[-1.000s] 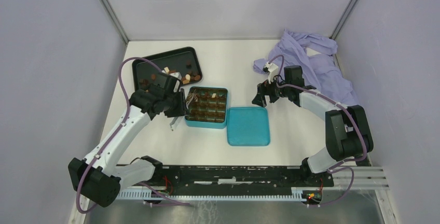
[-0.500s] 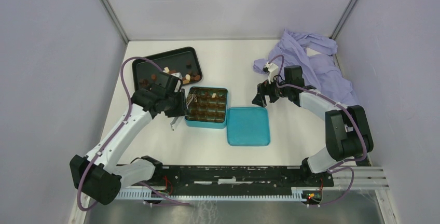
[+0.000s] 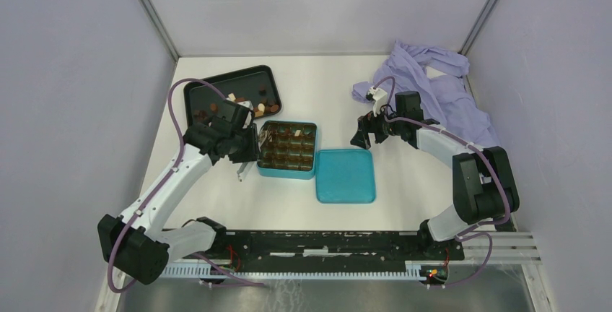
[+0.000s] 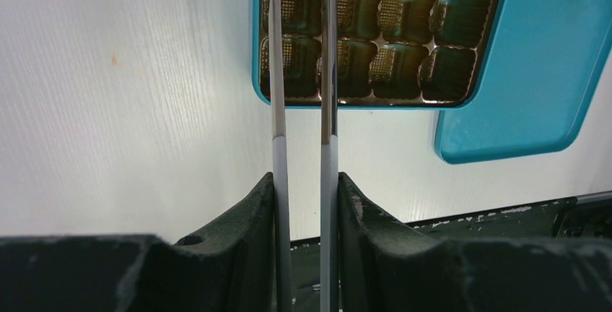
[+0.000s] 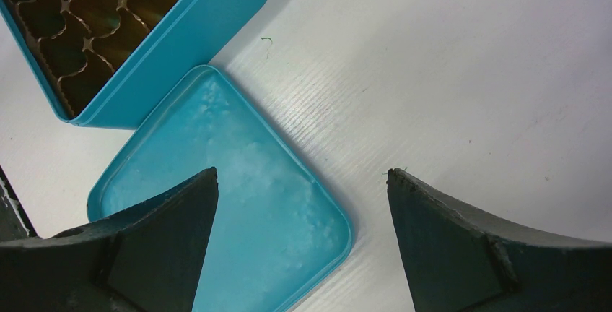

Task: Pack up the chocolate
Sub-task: Place the fake chocolate in the packing box, then adjust the packing box at the center of the board.

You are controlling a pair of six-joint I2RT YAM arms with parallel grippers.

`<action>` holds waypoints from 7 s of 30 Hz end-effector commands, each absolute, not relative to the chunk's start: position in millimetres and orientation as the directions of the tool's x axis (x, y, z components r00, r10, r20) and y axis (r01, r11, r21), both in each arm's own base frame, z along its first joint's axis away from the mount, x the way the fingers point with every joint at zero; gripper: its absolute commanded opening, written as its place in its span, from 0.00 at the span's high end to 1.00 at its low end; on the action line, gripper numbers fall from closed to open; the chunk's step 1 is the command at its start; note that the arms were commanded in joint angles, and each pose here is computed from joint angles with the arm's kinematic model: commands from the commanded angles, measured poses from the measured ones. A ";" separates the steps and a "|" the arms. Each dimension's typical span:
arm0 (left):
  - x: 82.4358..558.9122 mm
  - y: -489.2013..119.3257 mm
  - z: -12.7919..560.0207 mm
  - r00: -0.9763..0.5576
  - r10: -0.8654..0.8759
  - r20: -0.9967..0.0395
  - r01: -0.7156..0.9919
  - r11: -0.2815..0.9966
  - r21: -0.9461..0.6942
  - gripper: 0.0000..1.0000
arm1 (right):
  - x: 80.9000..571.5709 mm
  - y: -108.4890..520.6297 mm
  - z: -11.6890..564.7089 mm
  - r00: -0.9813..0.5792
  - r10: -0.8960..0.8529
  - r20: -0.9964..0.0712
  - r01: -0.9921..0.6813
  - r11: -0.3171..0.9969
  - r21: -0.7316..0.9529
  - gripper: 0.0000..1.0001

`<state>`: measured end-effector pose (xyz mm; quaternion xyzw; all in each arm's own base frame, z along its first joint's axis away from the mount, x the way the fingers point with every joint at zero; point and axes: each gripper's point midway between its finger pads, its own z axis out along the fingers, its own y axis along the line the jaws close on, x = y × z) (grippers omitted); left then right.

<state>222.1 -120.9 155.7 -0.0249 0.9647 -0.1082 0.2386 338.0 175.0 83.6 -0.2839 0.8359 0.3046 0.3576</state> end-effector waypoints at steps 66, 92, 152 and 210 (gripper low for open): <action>268.5 -145.3 268.5 -0.611 -0.275 -0.742 0.111 0.898 -0.425 0.66 | 377.6 299.7 100.5 -0.762 -0.077 -0.643 -0.370 0.866 0.335 0.25; 262.8 -142.1 261.9 -0.618 -0.274 -0.737 0.104 0.901 -0.421 0.66 | 402.7 334.1 85.8 -0.733 -0.124 -0.669 -0.452 0.824 0.342 0.55; 250.0 -133.6 266.2 -0.615 -0.275 -0.739 0.094 0.905 -0.415 0.67 | 414.0 354.7 101.7 0.183 -0.650 -0.737 -0.940 0.103 -0.325 0.93; 246.3 -123.2 235.9 -0.651 -0.261 -0.712 0.031 0.929 -0.369 0.67 | 414.4 302.2 207.8 -0.100 -0.409 -0.907 -0.973 0.230 0.003 0.28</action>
